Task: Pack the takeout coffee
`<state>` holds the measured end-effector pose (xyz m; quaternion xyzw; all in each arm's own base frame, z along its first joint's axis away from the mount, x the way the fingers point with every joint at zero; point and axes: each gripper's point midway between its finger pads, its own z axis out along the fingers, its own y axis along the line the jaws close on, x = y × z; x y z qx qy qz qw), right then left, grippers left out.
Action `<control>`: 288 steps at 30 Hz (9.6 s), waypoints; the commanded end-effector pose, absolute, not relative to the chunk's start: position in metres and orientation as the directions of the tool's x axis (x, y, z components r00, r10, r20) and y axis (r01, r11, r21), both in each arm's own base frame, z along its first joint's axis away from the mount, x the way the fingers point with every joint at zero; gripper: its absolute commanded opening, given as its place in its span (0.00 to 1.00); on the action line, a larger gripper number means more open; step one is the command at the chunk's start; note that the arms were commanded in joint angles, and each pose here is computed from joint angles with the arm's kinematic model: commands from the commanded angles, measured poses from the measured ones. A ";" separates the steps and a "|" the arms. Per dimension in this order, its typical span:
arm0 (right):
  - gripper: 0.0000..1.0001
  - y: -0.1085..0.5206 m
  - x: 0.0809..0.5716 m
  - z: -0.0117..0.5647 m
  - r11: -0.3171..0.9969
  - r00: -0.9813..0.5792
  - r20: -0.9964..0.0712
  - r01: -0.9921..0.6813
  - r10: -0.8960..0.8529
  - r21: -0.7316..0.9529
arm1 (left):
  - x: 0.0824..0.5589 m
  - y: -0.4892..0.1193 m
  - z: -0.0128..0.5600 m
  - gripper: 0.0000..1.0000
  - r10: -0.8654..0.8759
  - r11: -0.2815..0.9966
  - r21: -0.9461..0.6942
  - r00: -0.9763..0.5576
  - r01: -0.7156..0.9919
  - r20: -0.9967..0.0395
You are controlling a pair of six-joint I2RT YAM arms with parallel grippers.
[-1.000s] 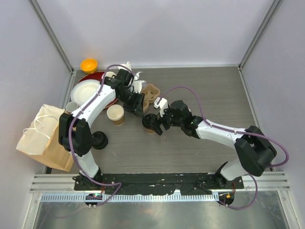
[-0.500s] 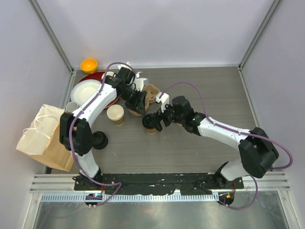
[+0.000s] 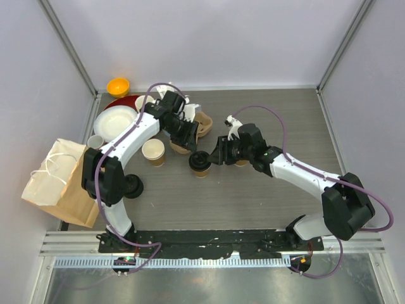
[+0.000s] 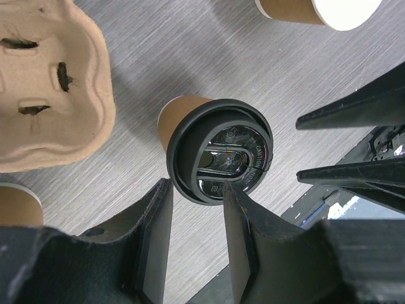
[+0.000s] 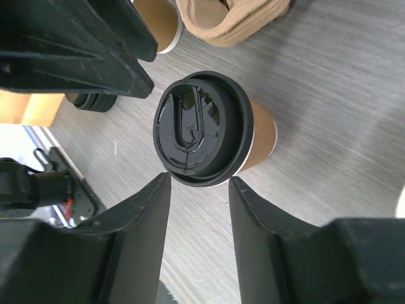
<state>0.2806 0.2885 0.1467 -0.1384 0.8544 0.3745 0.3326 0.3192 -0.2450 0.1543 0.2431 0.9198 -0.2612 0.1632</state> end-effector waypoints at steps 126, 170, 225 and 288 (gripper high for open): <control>0.92 0.333 0.308 0.148 0.579 -0.250 -0.866 -0.813 -0.432 -0.055 | 0.328 -0.250 0.167 0.46 0.395 0.667 -0.464 -0.805 0.582 -0.442; 0.73 0.291 0.279 0.038 0.661 -0.441 -0.728 -0.750 -0.525 -0.022 | 0.284 -0.235 0.127 0.33 0.123 0.670 -0.709 -0.974 0.222 -0.188; 0.40 0.268 0.240 -0.016 0.693 -0.571 -0.642 -0.716 -0.511 0.086 | 0.275 -0.219 0.013 0.00 -0.010 0.793 -0.610 -1.000 -0.006 -0.003; 0.89 0.325 0.306 0.132 0.772 -0.457 -0.821 -0.634 -0.341 0.032 | 0.310 -0.250 0.128 0.42 0.262 0.636 -0.655 -0.912 0.408 -0.314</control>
